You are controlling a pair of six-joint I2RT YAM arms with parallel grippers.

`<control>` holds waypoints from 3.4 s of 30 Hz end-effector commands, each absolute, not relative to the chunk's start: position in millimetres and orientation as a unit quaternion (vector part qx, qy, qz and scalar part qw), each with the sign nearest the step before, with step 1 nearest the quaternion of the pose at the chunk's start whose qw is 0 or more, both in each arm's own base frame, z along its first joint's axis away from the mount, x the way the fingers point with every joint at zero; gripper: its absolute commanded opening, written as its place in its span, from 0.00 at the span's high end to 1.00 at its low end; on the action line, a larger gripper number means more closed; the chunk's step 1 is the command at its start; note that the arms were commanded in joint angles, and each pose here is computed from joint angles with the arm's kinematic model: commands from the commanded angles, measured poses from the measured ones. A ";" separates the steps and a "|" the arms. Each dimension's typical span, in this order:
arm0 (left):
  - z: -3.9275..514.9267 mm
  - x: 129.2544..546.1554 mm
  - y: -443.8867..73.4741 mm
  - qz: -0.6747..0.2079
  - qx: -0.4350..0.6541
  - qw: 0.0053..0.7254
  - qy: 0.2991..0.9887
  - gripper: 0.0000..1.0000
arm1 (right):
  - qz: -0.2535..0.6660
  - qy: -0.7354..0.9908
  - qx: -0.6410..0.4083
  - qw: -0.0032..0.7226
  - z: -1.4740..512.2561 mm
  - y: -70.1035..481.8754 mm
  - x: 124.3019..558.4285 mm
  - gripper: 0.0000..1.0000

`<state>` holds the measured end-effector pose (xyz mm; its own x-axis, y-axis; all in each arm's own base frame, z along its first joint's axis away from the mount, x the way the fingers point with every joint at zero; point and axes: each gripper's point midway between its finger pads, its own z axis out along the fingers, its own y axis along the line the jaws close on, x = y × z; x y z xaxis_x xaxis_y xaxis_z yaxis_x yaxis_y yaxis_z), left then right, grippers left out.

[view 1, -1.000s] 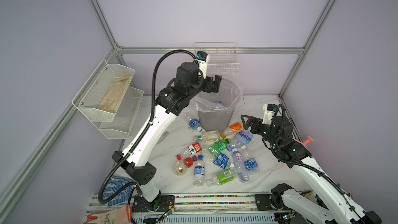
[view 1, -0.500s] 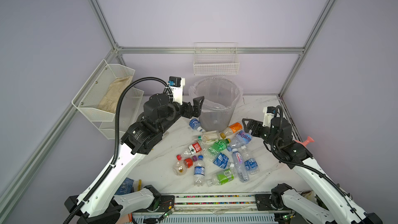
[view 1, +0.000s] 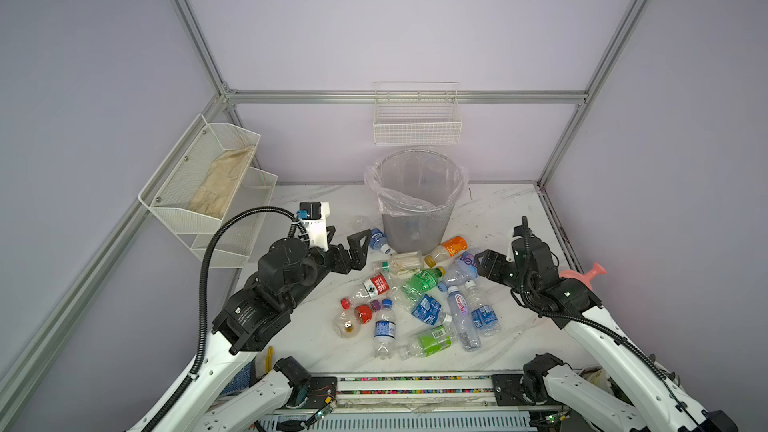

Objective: Throw the plastic bottles in the bin
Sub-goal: 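Withdraw the left arm from the bin while the right gripper reaches the Ganten bottle, then grasp the Ganten water bottle with the right gripper and lift it toward the bin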

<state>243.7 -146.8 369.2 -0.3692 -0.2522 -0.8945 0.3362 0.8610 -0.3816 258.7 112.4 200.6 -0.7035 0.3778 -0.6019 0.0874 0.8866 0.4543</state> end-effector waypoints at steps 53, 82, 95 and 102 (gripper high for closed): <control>264.0 209.5 -150.3 -0.314 -0.015 0.459 0.831 0.02 | 0.072 0.979 0.043 0.186 34.3 170.8 188.3 0.43; 318.6 229.8 -159.7 -0.312 0.014 0.528 0.790 0.00 | 0.149 0.924 0.029 0.351 206.4 191.6 236.4 0.71; 300.9 240.0 -158.9 -0.299 -0.005 0.528 0.795 0.00 | 0.204 0.804 -0.044 0.557 409.2 240.4 297.2 0.74; 295.1 239.6 -157.9 -0.293 0.001 0.530 0.796 0.00 | 0.204 0.783 -0.060 0.584 443.5 253.4 309.0 0.74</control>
